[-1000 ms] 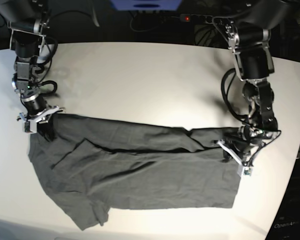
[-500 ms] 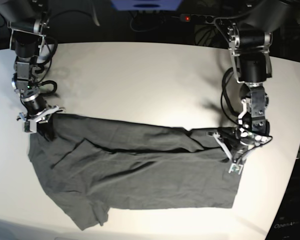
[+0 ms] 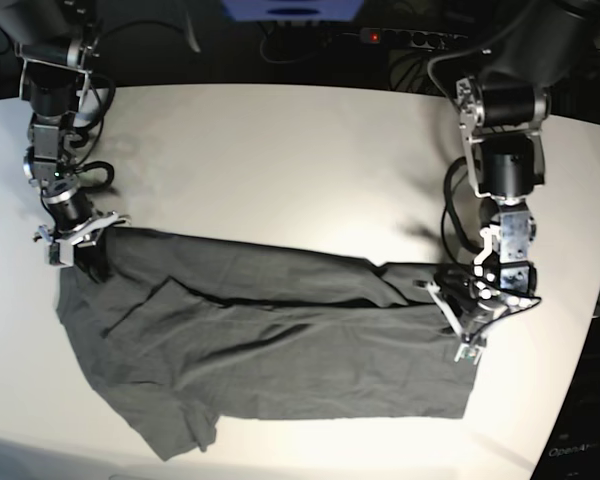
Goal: Fold the T-shirt properly
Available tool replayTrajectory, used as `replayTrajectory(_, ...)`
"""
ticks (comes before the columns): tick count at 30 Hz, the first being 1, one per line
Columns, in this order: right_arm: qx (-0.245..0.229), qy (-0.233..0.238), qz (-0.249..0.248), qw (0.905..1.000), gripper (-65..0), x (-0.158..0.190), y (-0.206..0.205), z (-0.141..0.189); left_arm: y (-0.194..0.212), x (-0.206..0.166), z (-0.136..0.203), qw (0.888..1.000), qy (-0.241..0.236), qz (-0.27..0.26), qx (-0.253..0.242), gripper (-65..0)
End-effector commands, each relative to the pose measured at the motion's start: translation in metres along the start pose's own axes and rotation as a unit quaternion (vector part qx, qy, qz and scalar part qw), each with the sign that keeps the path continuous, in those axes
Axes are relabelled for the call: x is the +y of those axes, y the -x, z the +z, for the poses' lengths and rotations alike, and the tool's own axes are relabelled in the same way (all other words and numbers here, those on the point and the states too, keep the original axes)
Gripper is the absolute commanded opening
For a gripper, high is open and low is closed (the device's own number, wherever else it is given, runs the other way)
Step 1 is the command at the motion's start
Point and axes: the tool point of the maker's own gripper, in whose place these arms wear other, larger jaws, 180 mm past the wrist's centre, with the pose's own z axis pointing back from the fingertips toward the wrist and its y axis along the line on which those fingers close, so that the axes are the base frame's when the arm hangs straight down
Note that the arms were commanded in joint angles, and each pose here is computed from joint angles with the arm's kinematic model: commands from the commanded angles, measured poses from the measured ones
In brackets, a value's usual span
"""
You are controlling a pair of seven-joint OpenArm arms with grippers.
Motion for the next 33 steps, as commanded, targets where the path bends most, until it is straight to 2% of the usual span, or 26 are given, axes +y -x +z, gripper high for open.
replayTrajectory(1, -0.004, 0.000, 0.008, 1.0000, -63.5, -0.005, -0.008, -0.003, -0.030, 0.009, 0.008, 0.999, -0.009, -0.003, -0.033, -62.7)
replayTrajectory(9, -0.004, 0.001, 0.009, 1.0000, -63.5, -0.006, -0.008, -0.003, -0.077, 0.016, 0.034, 0.995, -0.029, -0.016, -0.091, -62.7)
replayTrajectory(14, -0.004, 0.001, 0.009, 0.9999, -63.5, -0.007, -0.008, -0.003, -0.066, 0.014, 0.033, 0.998, -0.029, -0.024, -0.053, -62.7)
replayTrajectory(17, -0.004, 0.001, 0.009, 0.9999, -63.5, -0.007, -0.008, -0.003, -0.054, 0.011, 0.031, 0.996, -0.043, -0.081, -0.008, -62.7)
replayTrajectory(19, -0.004, 0.001, 0.009, 0.9999, -63.5, -0.007, -0.008, -0.003, -0.044, 0.013, 0.030, 0.991, -0.056, -0.119, 0.019, -62.7)
replayTrajectory(25, -0.003, 0.001, 0.010, 0.9999, -63.5, -0.007, -0.008, -0.002, -0.026, 0.018, 0.028, 0.980, -0.089, -0.168, 0.056, -62.7)
replayTrajectory(30, -0.002, 0.001, 0.010, 0.9999, -63.5, -0.007, -0.007, -0.002, -0.015, 0.009, 0.024, 0.960, -0.109, -0.243, 0.081, -62.7)
replayTrajectory(33, -0.001, 0.001, 0.010, 1.0000, -63.5, -0.007, -0.005, -0.001, -0.009, 0.008, 0.022, 0.954, -0.115, -0.263, 0.091, -62.7)
